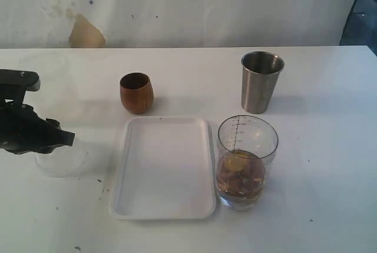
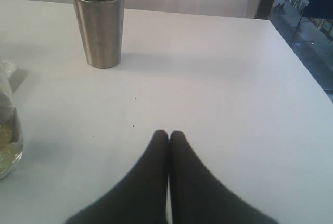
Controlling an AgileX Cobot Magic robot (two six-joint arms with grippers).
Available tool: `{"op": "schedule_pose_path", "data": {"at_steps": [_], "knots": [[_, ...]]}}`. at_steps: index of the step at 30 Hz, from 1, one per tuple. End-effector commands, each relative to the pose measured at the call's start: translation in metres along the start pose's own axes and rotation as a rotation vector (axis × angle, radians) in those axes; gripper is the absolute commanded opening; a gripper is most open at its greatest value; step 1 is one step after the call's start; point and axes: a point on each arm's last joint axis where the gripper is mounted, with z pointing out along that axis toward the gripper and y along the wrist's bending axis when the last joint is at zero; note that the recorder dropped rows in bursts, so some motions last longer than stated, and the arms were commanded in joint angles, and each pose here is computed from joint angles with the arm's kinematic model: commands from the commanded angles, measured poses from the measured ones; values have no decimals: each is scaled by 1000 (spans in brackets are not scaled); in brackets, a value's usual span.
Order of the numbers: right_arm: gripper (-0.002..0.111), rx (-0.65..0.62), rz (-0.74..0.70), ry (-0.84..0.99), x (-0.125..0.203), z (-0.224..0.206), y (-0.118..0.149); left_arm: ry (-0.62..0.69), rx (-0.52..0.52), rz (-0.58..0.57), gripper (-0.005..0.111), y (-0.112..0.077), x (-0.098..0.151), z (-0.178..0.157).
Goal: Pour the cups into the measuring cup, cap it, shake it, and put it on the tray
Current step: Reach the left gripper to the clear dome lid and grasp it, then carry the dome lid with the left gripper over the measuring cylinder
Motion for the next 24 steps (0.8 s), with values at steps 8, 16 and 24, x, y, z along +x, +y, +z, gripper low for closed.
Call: {"op": "schedule_pose_path", "data": {"at_steps": [8, 16, 24], "knots": [[0, -6, -3, -4, 0, 0, 0, 5, 183, 54, 0, -22, -33, -53], [0, -6, -3, -4, 0, 0, 0, -71, 316, 152, 0, -54, -59, -119], [0, -6, -3, -4, 0, 0, 0, -154, 473, 270, 0, -121, -82, -157]]}}
